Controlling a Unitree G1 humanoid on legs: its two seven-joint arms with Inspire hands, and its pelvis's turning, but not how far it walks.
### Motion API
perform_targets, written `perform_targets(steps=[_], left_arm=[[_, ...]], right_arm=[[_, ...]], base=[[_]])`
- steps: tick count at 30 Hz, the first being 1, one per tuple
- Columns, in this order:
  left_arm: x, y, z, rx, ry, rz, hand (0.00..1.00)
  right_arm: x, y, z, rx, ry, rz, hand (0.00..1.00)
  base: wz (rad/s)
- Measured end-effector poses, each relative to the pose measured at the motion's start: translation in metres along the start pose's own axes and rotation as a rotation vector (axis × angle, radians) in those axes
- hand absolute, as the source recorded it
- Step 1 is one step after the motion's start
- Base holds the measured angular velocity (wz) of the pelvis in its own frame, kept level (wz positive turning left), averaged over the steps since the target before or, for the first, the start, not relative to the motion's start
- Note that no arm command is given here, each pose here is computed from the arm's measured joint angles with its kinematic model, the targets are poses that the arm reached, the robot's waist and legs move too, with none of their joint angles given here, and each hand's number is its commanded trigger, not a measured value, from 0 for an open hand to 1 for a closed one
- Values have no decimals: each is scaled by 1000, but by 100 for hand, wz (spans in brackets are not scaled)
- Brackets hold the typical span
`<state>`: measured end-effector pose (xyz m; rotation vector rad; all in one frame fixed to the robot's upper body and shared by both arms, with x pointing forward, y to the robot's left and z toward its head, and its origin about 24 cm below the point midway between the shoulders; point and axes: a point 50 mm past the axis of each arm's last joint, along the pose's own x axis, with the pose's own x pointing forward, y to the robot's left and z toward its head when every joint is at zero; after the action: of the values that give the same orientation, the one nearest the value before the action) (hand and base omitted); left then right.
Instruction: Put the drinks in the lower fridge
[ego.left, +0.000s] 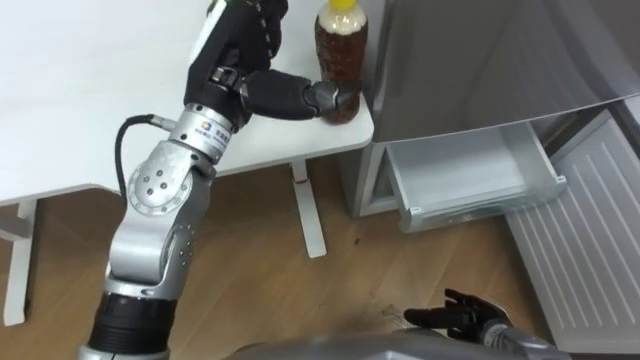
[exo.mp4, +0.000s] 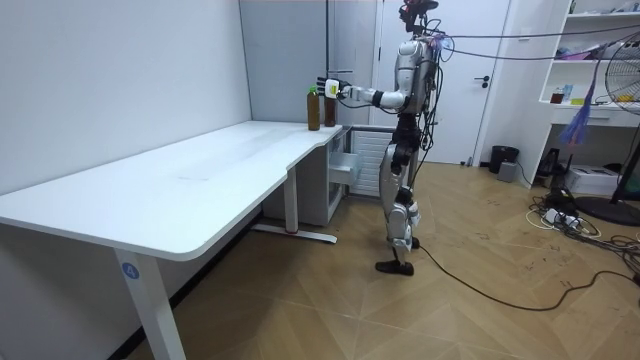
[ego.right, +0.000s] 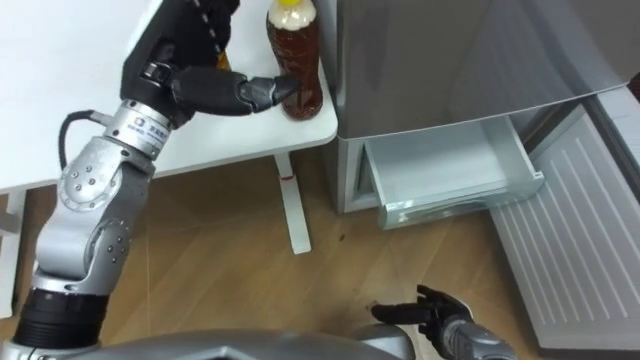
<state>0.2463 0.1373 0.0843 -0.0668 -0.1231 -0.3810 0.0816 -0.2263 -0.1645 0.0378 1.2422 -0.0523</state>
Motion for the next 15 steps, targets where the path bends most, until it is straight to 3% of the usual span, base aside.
perform_targets(steps=[15], left_arm=[[-3, 4, -29, -54, 125, 12, 0]], right_arm=[[0, 0, 1, 1, 2, -5, 0]], base=[[-1]])
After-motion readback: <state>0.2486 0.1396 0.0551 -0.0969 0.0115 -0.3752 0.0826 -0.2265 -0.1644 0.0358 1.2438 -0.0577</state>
